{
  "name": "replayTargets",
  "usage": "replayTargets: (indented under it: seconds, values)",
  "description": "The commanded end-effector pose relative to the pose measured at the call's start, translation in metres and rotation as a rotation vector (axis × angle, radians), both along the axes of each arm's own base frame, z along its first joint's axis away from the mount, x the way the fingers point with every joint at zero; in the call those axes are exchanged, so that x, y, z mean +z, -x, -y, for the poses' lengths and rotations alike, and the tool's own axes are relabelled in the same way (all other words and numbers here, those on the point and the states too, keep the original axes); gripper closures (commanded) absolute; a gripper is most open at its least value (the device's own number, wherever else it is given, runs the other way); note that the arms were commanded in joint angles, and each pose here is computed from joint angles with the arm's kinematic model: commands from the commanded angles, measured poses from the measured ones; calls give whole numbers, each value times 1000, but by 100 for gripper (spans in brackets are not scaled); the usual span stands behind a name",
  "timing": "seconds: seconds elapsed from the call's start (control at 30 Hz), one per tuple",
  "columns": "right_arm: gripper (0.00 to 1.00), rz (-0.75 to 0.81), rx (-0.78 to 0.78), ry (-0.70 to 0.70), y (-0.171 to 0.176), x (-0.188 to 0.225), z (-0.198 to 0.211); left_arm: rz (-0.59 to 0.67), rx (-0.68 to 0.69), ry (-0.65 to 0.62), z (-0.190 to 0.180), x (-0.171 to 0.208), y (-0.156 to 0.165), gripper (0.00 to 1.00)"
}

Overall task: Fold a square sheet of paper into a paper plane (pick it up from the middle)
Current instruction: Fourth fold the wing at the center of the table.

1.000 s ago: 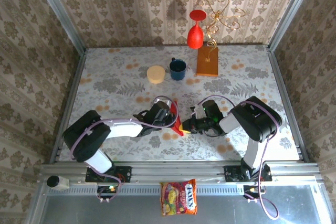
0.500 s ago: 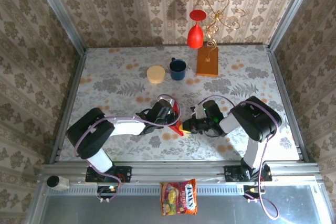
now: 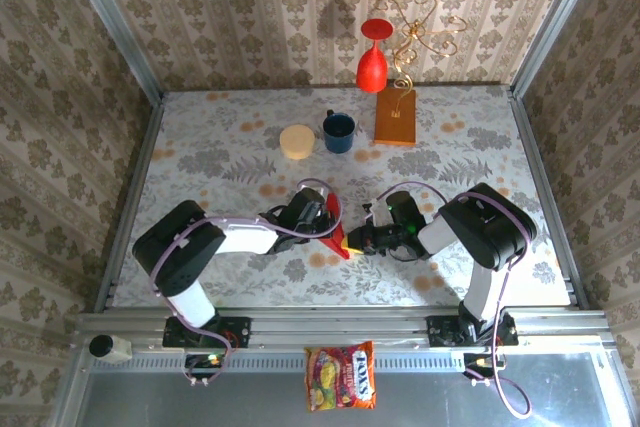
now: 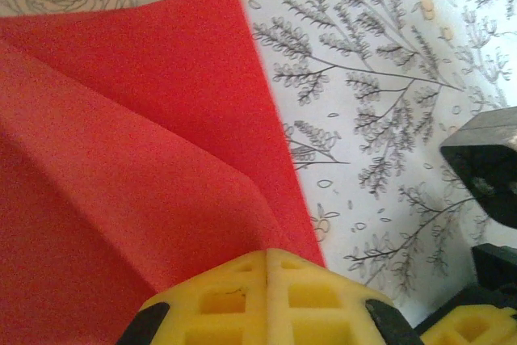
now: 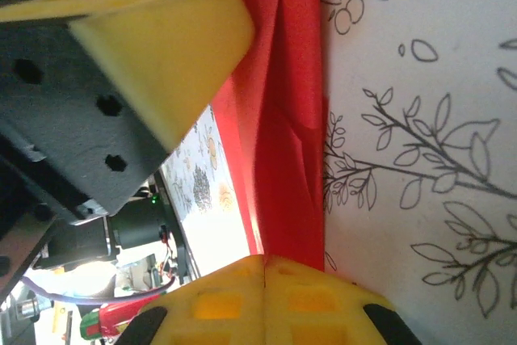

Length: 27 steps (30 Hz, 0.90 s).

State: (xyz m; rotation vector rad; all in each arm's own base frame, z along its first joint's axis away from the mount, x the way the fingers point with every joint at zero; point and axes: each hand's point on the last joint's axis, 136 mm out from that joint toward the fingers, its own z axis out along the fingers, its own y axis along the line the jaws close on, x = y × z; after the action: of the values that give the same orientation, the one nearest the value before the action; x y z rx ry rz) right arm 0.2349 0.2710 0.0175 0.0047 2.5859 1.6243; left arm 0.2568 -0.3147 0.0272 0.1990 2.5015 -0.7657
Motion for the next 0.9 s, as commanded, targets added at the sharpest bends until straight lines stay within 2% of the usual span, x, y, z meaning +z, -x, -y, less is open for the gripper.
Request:
replayTargets:
  seconds: [0.0, 0.1, 0.2, 0.5, 0.87]
  values:
    - [83, -172, -89, 225, 17, -52, 33, -6, 9, -33, -8, -12, -1, 100]
    - [70, -123, -81, 228, 10, -33, 34, -17, 8, -45, -9, -18, 0, 100]
    - [67, -64, -87, 253, 3, -12, 40, -27, 6, -48, -9, -22, 1, 100]
    - [75, 47, -69, 254, -10, 34, 36, -17, 2, -56, -9, -20, 3, 100]
    - [72, 45, -1, 260, -8, 22, 6, 21, -25, -48, 3, -2, 6, 100]
